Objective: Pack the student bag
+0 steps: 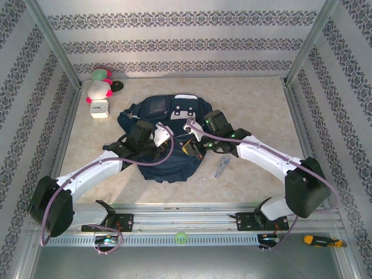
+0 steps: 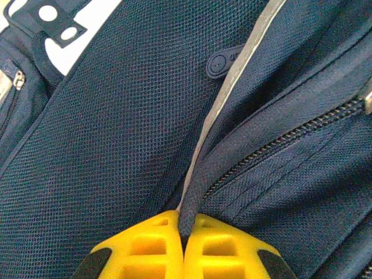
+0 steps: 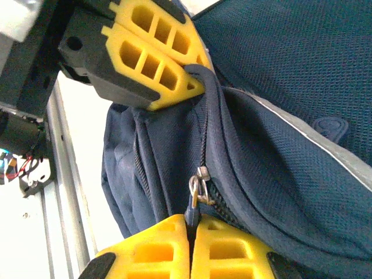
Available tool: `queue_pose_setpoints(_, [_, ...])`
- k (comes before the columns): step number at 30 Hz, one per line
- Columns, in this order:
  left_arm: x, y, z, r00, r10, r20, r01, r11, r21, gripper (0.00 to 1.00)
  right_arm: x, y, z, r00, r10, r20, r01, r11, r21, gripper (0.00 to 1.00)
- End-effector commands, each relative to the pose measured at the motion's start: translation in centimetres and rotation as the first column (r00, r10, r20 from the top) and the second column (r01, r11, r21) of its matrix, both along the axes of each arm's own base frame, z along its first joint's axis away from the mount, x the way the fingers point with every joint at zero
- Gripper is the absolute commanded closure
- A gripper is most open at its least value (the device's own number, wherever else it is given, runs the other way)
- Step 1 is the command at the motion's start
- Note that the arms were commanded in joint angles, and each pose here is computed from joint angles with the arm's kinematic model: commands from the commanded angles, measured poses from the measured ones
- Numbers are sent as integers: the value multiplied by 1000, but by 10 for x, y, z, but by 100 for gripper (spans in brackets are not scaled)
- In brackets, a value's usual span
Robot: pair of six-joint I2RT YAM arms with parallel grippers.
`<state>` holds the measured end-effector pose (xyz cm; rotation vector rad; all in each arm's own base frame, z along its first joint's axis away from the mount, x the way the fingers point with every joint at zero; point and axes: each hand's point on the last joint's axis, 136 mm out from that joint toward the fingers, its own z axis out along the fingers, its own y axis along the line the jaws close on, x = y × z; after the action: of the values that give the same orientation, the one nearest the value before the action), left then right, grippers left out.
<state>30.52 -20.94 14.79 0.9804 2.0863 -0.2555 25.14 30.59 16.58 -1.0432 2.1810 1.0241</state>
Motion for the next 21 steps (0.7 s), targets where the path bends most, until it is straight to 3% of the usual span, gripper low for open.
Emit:
queue_pose_setpoints(1, [14, -45, 72, 984, -57, 166, 93, 971, -221, 100, -14, 33, 27, 998, 62, -4, -61, 992, 108, 100])
queue_pose_setpoints(4, [16, -45, 70, 985, -49, 165, 85, 973, -216, 100, -13, 35, 28, 999, 26, -45, -20, 993, 119, 99])
queue_pose_setpoints(6, [17, -41, 68, 984, -36, 177, 71, 977, -200, 99, -13, 31, 28, 996, -13, -83, 23, 992, 124, 68])
queue_pose_setpoints(9, [16, -36, 60, 979, -43, 200, 77, 983, -169, 97, -7, 16, 28, 978, -104, -180, 130, 982, 138, 55])
queue_pose_setpoints(12, [9, -35, 55, 973, -91, 212, 125, 981, -151, 97, 8, -2, 23, 921, -230, -316, 282, 950, 132, 50])
queue_pose_setpoints(15, [4, -35, 49, 963, -149, 225, 184, 972, -143, 97, 26, -18, 16, 811, -333, -480, 429, 898, 102, 48])
queue_pose_setpoints(18, [-2, -33, 48, 945, -202, 256, 243, 960, -140, 97, 38, -26, 15, 729, -354, -586, 502, 858, 106, 48])
queue_pose_setpoints(21, [-4, -29, 44, 936, -228, 268, 272, 952, -139, 97, 45, -31, 13, 694, -375, -615, 540, 836, 99, 49])
